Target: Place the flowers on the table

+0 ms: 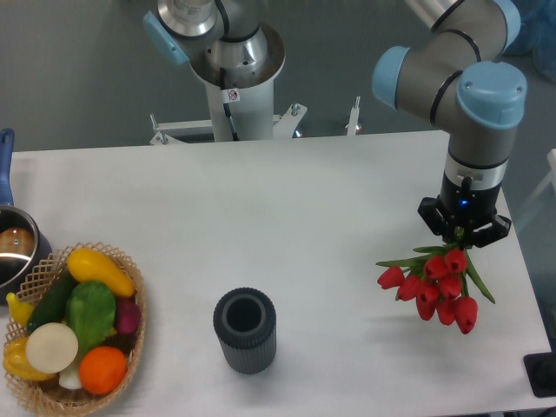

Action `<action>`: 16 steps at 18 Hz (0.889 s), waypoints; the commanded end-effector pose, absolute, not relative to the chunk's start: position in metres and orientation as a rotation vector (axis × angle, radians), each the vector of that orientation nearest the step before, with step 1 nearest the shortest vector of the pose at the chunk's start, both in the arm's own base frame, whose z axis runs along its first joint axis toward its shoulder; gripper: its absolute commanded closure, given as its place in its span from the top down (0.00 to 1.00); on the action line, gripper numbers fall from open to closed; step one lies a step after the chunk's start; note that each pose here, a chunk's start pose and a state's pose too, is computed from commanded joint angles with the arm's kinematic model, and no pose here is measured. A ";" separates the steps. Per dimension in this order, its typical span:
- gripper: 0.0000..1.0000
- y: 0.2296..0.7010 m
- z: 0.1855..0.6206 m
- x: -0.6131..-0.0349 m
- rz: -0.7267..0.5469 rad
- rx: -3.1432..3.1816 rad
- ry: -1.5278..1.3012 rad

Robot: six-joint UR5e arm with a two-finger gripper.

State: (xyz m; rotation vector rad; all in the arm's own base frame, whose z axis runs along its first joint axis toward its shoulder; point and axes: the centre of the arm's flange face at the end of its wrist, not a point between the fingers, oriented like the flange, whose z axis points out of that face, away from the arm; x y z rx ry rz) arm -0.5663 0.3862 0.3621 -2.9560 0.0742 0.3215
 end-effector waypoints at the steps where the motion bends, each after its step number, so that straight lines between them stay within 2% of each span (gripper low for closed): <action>1: 0.08 0.387 0.362 -0.566 0.321 -2.956 0.076; 5: 0.08 0.398 0.359 -0.560 0.309 -2.950 0.098; 12: 0.08 0.430 0.310 -0.541 0.202 -2.985 0.150; 16: 0.12 0.433 0.295 -0.530 0.157 -2.995 0.166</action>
